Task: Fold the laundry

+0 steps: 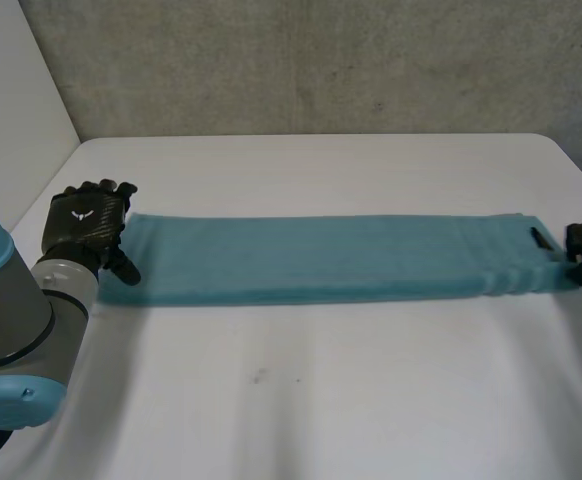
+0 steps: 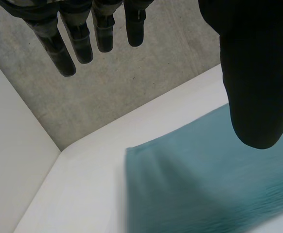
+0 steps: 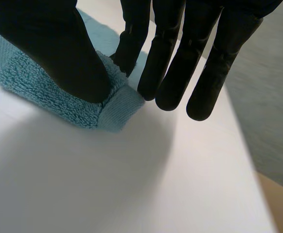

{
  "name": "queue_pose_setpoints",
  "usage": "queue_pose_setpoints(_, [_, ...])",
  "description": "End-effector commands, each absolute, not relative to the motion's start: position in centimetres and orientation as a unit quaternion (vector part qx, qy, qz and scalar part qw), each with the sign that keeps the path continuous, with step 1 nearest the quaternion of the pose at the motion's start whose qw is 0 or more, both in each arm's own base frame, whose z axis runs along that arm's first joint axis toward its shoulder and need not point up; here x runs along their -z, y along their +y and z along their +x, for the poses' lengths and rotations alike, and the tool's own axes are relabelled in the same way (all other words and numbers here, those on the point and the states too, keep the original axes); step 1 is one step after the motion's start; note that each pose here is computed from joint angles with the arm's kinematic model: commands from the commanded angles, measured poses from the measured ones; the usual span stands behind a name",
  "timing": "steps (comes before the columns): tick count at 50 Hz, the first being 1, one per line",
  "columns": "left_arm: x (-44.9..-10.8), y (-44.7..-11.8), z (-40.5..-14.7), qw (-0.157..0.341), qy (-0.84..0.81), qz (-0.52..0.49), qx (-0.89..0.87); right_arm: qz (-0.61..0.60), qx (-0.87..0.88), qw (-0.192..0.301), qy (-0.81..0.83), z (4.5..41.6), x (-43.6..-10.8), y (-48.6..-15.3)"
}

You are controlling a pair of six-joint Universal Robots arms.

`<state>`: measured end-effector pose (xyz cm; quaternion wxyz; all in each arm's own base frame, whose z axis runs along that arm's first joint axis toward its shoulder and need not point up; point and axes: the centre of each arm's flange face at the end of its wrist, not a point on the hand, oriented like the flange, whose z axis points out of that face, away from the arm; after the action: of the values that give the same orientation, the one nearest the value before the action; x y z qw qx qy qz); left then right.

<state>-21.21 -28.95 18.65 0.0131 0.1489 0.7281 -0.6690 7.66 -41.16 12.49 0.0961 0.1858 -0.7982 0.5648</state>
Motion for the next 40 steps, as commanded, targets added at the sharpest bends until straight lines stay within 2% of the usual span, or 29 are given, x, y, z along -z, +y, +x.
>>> queue_pose_setpoints(1, [-18.7, -28.9, -21.2, 0.014, 0.727, 0.148, 0.67, 0.137, -0.551, 0.241, -0.787, 0.7, -14.8, -43.1])
queue_pose_setpoints(2, [-18.7, -28.9, -21.2, 0.014, 0.727, 0.148, 0.67, 0.136, -0.551, 0.241, -0.787, 0.7, -14.8, -43.1])
queue_pose_setpoints(4, [-18.8, -28.9, -21.2, 0.014, 0.727, 0.148, 0.67, 0.144, -0.539, 0.293, -0.776, -1.2, -15.9, -43.6])
queue_pose_setpoints(6, [-18.8, -28.9, -21.2, 0.015, 0.728, 0.147, 0.67, 0.155, -0.537, 0.308, -0.77, -1.3, -16.3, -43.8])
queue_pose_setpoints(10, [-18.9, -28.9, -21.1, 0.015, 0.727, 0.146, 0.671, 0.163, -0.552, 0.311, -0.757, -0.4, -17.5, -44.2])
queue_pose_setpoints(12, [-19.0, -29.0, -21.0, 0.016, 0.727, 0.144, 0.672, 0.175, -0.589, 0.29, -0.734, 2.9, -19.9, -44.1])
queue_pose_setpoints(13, [-19.0, -29.0, -21.0, 0.017, 0.727, 0.143, 0.671, 0.175, -0.589, 0.29, -0.734, 2.9, -19.9, -44.1])
queue_pose_setpoints(14, [-19.0, -29.1, -20.9, 0.018, 0.727, 0.143, 0.672, 0.187, -0.613, 0.272, -0.718, 5.5, -21.3, -43.8])
queue_pose_setpoints(15, [-19.0, -29.1, -20.9, 0.018, 0.727, 0.143, 0.672, 0.187, -0.613, 0.272, -0.718, 5.6, -21.3, -43.8])
queue_pose_setpoints(17, [-19.0, -29.2, -20.7, 0.02, 0.727, 0.14, 0.672, 0.227, -0.657, 0.222, -0.683, 12.2, -23.4, -42.6])
queue_pose_setpoints(18, [-19.0, -29.2, -20.7, 0.02, 0.727, 0.14, 0.671, 0.227, -0.658, 0.222, -0.683, 12.2, -23.4, -42.6])
queue_pose_setpoints(20, [-19.1, -29.2, -20.7, 0.02, 0.727, 0.139, 0.673, 0.278, -0.694, 0.165, -0.644, 19.4, -24.8, -40.5])
queue_pose_setpoints(21, [-19.1, -29.3, -20.6, 0.021, 0.727, 0.138, 0.673, 0.278, -0.694, 0.164, -0.644, 19.4, -24.9, -40.5])
queue_pose_setpoints(22, [-19.1, -29.4, -20.5, 0.023, 0.727, 0.136, 0.673, 0.304, -0.713, 0.133, -0.617, 23.0, -25.8, -39.0])
queue_pose_setpoints(23, [-19.1, -29.4, -20.5, 0.023, 0.727, 0.136, 0.673, 0.304, -0.714, 0.133, -0.617, 23.1, -25.8, -39.0])
queue_pose_setpoints(25, [-19.1, -29.5, -20.4, 0.024, 0.727, 0.135, 0.673, 0.357, -0.742, 0.063, -0.565, 29.8, -26.4, -35.6])
queue_pose_setpoints(26, [-19.1, -29.5, -20.4, 0.024, 0.727, 0.135, 0.673, 0.357, -0.742, 0.063, -0.564, 29.9, -26.4, -35.5])
queue_pose_setpoints(28, [-19.1, -29.5, -20.3, 0.024, 0.727, 0.134, 0.673, 0.414, -0.746, -0.012, -0.521, 36.0, -24.6, -31.7])
queue_pose_setpoints(29, [-19.1, -29.5, -20.2, 0.025, 0.728, 0.134, 0.672, 0.415, -0.746, -0.012, -0.521, 36.1, -24.6, -31.7])
queue_pose_setpoints(31, [-19.1, -29.6, -20.1, 0.026, 0.727, 0.132, 0.673, 0.464, -0.735, -0.075, -0.489, 40.8, -22.0, -27.7])
queue_pose_setpoints(34, [-19.1, -29.6, -20.1, 0.027, 0.728, 0.132, 0.672, 0.485, -0.722, -0.098, -0.483, 42.4, -20.2, -26.0])
queue_pose_setpoints(36, [-19.1, -29.6, -20.1, 0.027, 0.728, 0.132, 0.672, 0.525, -0.692, -0.135, -0.476, 44.8, -16.6, -22.8])
queue_pose_setpoints(37, [-19.1, -29.6, -20.1, 0.027, 0.728, 0.132, 0.672, 0.526, -0.692, -0.135, -0.476, 44.8, -16.6, -22.8])
queue_pose_setpoints(39, [-19.0, -29.5, -20.1, 0.027, 0.729, 0.133, 0.671, 0.549, -0.67, -0.154, -0.475, 46.3, -13.6, -20.5])
queue_pose_setpoints(40, [-19.0, -29.5, -20.1, 0.027, 0.729, 0.133, 0.671, 0.549, -0.67, -0.154, -0.475, 46.3, -13.6, -20.5])
